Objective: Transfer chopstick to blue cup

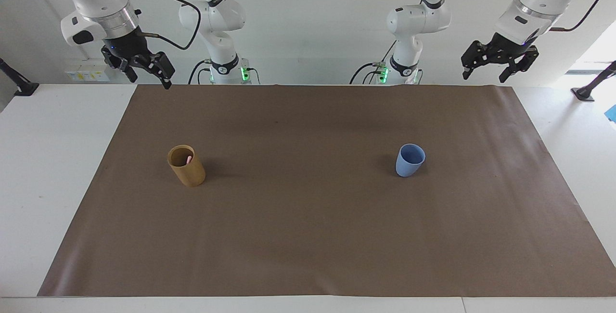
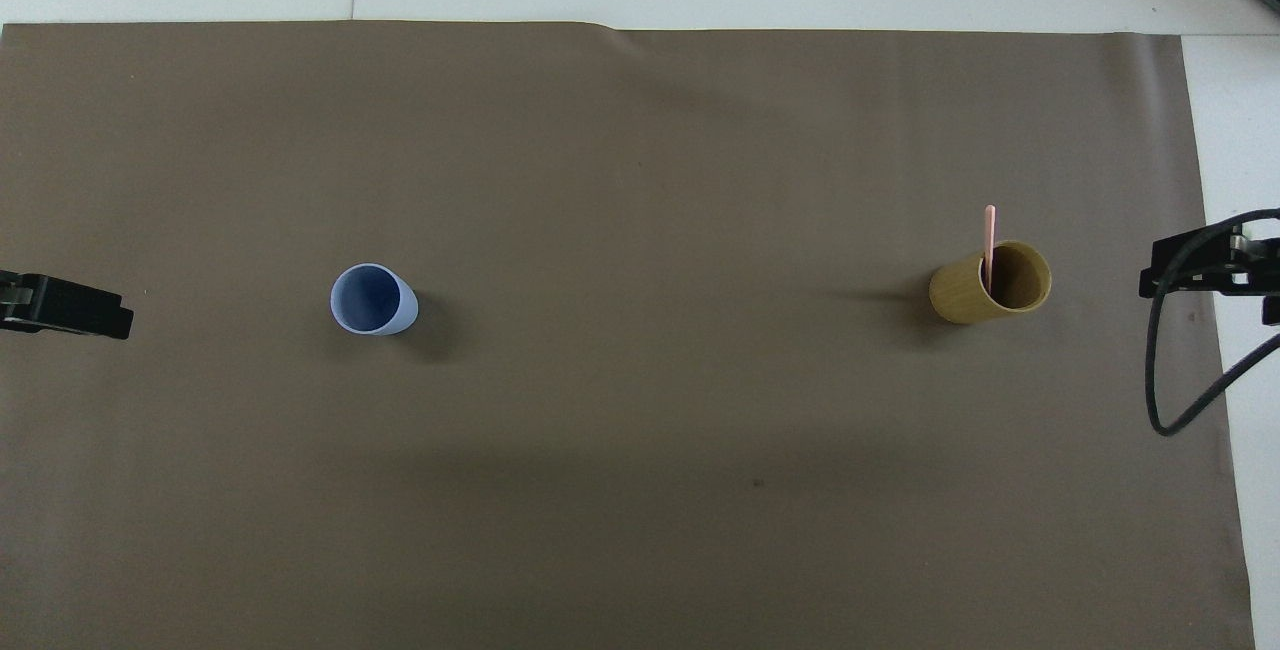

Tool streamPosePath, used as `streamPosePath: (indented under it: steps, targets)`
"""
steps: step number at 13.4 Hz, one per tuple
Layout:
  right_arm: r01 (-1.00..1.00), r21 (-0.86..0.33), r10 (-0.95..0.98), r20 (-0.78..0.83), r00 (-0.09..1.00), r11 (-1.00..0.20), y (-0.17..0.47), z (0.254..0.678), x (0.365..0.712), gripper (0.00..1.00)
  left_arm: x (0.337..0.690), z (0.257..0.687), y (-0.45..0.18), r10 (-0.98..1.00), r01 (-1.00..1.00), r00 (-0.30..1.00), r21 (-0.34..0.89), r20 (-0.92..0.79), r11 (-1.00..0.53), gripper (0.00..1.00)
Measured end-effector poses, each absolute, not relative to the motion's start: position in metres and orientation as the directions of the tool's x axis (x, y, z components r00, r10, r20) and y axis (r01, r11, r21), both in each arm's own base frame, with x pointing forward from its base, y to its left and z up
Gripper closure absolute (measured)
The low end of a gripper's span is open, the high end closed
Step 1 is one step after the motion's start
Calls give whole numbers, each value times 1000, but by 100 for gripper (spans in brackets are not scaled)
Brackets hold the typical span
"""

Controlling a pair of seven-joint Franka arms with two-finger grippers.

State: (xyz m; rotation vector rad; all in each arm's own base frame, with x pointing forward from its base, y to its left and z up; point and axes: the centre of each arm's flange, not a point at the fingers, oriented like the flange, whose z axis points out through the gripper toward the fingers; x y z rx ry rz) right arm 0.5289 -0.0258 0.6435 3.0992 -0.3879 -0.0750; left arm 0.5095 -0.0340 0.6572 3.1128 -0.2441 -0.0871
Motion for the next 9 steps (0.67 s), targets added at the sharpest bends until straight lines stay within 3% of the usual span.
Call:
streamPosePath:
  steps: [9]
  targets:
    - [-246, 23, -247, -45, 968, -969, -26, 644, 529, 0, 508, 656, -32, -152, -151, 986, 24, -65, -988, 0]
